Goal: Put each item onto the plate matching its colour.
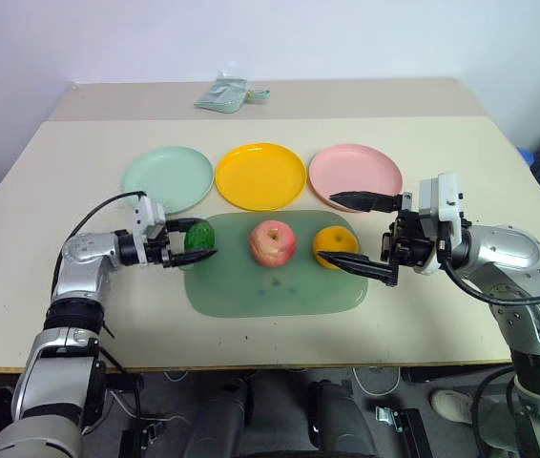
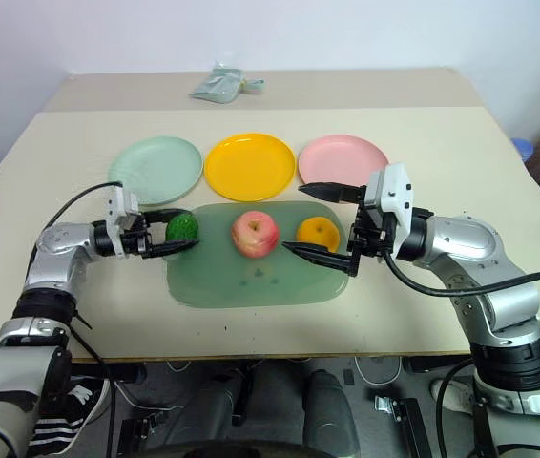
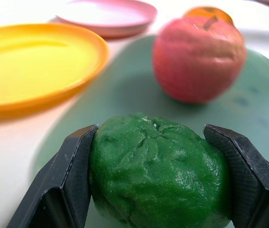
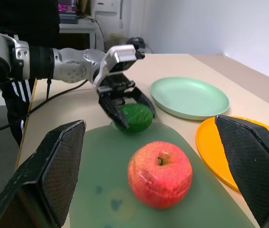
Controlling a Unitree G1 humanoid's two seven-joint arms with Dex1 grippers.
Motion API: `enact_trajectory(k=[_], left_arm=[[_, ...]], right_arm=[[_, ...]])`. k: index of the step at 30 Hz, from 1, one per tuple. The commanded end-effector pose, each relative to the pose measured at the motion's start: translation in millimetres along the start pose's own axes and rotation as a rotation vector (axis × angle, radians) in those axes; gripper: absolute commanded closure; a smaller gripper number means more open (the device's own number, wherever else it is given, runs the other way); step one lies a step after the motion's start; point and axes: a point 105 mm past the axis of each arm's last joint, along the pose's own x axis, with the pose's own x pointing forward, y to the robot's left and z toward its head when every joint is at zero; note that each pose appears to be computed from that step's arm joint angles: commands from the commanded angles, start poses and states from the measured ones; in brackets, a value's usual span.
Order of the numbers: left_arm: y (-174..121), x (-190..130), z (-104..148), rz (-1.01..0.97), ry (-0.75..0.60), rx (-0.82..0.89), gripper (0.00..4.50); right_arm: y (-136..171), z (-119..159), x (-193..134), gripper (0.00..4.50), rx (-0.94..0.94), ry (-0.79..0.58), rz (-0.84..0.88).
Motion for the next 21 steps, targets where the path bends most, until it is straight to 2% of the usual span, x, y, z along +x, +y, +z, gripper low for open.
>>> enact_trajectory(k=[1,6,9,11,15,20,21], left_arm=[[53,-10,48,0.322,-0.149,0.069,1.57],[86,-4,60,0.6,-0.202,0.029,1.57],[101,-4,52,0.783,-0.141,0.037,1.57],[107,-3,48,0.856,-0.157,-0.026,1.57],[107,1,38,0.904,-0.176,-0.104,1.57],[109,-1,22,0.961,-0.046,-0.048,1.57],[109,-2,21,0.966,-0.046,-0.064,1.07]], right_arm=[[-3,13,-1,0.0,-0.058,-0.031,-0.013],[-6,13,2,0.0,-0.053,-0.037,-0.014],[-7,14,6,0.0,-0.054,-0.046,-0.016],[-8,16,7,0.0,-0.058,-0.052,-0.022],[-10,18,8,0.0,-0.061,-0.059,-0.045],[-10,17,8,0.0,-0.065,-0.055,-0.053],[-10,17,7,0.0,-0.064,-0.055,-0.055]])
